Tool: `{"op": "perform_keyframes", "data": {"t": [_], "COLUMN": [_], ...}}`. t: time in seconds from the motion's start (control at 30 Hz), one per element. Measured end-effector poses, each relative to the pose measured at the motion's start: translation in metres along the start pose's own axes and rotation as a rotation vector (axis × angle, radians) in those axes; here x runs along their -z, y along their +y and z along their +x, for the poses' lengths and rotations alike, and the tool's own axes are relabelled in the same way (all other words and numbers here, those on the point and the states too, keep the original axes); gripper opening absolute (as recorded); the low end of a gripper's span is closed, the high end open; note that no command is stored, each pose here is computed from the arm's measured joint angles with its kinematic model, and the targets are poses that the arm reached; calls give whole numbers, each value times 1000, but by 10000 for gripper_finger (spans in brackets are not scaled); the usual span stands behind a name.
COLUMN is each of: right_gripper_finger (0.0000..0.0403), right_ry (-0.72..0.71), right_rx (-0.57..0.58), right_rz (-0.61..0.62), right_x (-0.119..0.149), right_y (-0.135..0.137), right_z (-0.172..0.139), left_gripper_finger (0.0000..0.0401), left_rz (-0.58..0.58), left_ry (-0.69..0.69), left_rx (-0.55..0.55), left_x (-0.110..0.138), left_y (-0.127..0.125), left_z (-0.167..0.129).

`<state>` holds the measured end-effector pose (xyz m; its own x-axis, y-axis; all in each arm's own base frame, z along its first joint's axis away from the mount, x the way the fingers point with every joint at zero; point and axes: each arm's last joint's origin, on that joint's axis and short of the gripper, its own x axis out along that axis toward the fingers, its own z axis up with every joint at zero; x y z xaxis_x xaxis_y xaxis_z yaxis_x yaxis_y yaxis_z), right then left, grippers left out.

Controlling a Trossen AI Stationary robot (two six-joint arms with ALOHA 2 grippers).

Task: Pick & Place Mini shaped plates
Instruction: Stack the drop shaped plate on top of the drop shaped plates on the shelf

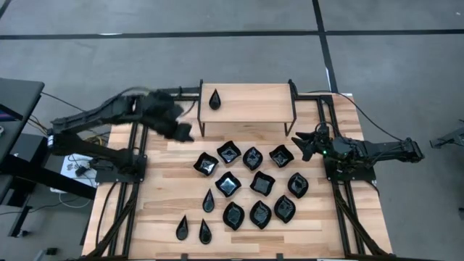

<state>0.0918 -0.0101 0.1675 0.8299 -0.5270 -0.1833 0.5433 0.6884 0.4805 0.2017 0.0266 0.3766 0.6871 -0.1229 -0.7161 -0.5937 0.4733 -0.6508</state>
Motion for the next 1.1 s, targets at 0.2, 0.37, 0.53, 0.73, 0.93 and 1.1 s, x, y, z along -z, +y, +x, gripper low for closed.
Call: {"op": "perform_keyframes", "data": {"t": [0.2,0.37,0.53,0.73,0.93,1.1], "right_gripper_finger": [221,221,221,221,221,221], "right_ry": [0,0,0,0,0,-1], "right_rx": [0,0,0,0,0,0], "right_rz": [0,0,0,0,0,0], "right_x": [0,0,0,0,0,0], "right_y": [0,0,0,0,0,0], "right_z": [0,0,0,0,0,0], "left_gripper_finger": [76,76,76,76,82,117], "left_rz": [-164,-259,-354,-407,-387,-337], "left_ry": [165,290,343,338,331,336], "left_rx": [-55,-149,-249,-256,-203,-255], "left_x": [56,94,127,155,173,186], "left_y": [9,16,26,33,32,31], "left_z": [21,40,53,67,87,104]}}
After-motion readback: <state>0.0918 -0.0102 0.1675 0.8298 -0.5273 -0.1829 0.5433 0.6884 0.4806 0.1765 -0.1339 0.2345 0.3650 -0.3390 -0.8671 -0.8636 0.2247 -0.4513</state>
